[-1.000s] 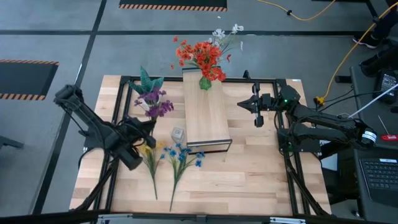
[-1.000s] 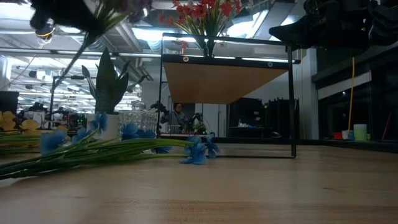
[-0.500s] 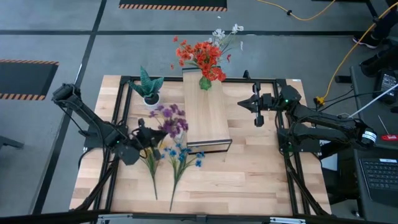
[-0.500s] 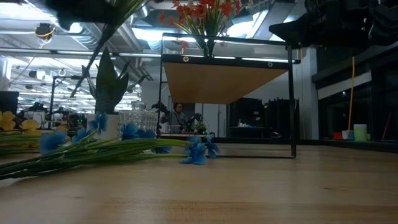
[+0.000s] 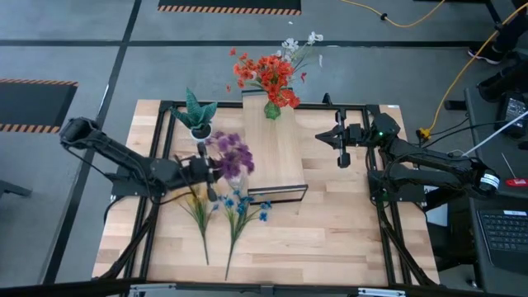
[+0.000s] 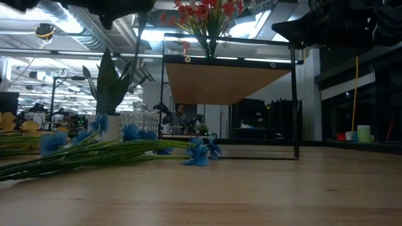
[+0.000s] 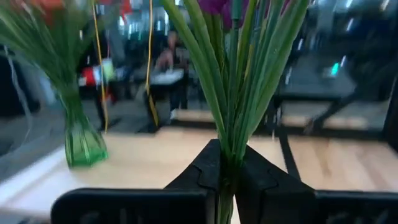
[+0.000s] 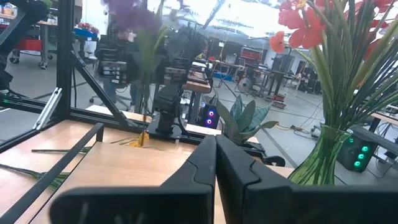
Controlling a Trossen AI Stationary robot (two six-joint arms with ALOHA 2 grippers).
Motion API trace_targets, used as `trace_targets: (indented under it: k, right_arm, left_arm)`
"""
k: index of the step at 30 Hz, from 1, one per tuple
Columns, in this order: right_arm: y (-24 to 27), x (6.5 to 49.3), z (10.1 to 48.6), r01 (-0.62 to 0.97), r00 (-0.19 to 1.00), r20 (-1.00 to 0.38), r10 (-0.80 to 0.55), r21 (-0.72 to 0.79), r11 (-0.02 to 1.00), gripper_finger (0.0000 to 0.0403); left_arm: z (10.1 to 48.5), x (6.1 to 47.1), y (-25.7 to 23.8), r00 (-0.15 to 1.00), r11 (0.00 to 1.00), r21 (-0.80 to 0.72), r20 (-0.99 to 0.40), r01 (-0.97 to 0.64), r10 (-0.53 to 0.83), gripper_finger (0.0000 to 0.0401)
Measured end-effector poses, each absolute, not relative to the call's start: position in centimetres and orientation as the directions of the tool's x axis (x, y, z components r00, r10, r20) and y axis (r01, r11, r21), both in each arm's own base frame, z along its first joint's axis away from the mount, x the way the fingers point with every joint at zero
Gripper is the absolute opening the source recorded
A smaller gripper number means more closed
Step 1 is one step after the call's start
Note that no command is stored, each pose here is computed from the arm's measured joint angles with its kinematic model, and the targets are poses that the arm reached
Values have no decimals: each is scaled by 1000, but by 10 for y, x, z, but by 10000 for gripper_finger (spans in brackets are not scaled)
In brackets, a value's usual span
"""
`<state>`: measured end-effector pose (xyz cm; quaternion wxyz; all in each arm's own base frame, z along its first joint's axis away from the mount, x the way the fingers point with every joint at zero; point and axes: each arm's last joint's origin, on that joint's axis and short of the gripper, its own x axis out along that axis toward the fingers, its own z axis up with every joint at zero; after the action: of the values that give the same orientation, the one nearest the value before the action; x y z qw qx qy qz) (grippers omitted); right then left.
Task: Pick and place flowers into a vace then onto a shelf
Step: Put the violet flowers into the transparent vase
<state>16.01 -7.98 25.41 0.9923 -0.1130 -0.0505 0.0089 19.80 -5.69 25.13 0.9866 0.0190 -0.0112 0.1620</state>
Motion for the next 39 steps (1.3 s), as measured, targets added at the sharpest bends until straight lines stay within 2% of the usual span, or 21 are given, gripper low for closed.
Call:
trace_targets:
  k: [4,7,13,21,30,39]
  right_arm:
    - [-80,160,254,-7,995,94,29,-221,975,12]
    - [-80,160,252,-10,996,84,28,-214,977,12]
    - [-80,160,251,-13,997,73,28,-205,979,12]
    - [-80,160,251,-14,997,66,28,-200,980,12]
    - [-80,160,250,-15,998,59,27,-197,980,12]
    - [-80,161,248,-18,999,46,27,-190,982,12]
  left_arm:
    - [243,186,-44,946,957,-9,150,-290,288,17]
    - [235,183,-39,947,962,-11,169,-274,272,17]
    - [223,190,-26,938,945,11,126,-327,323,17]
    - [211,200,-14,938,940,-30,69,-339,341,17]
    - [203,205,-13,948,947,-62,30,-316,318,17]
    - [197,208,-11,936,936,-19,1,-352,352,17]
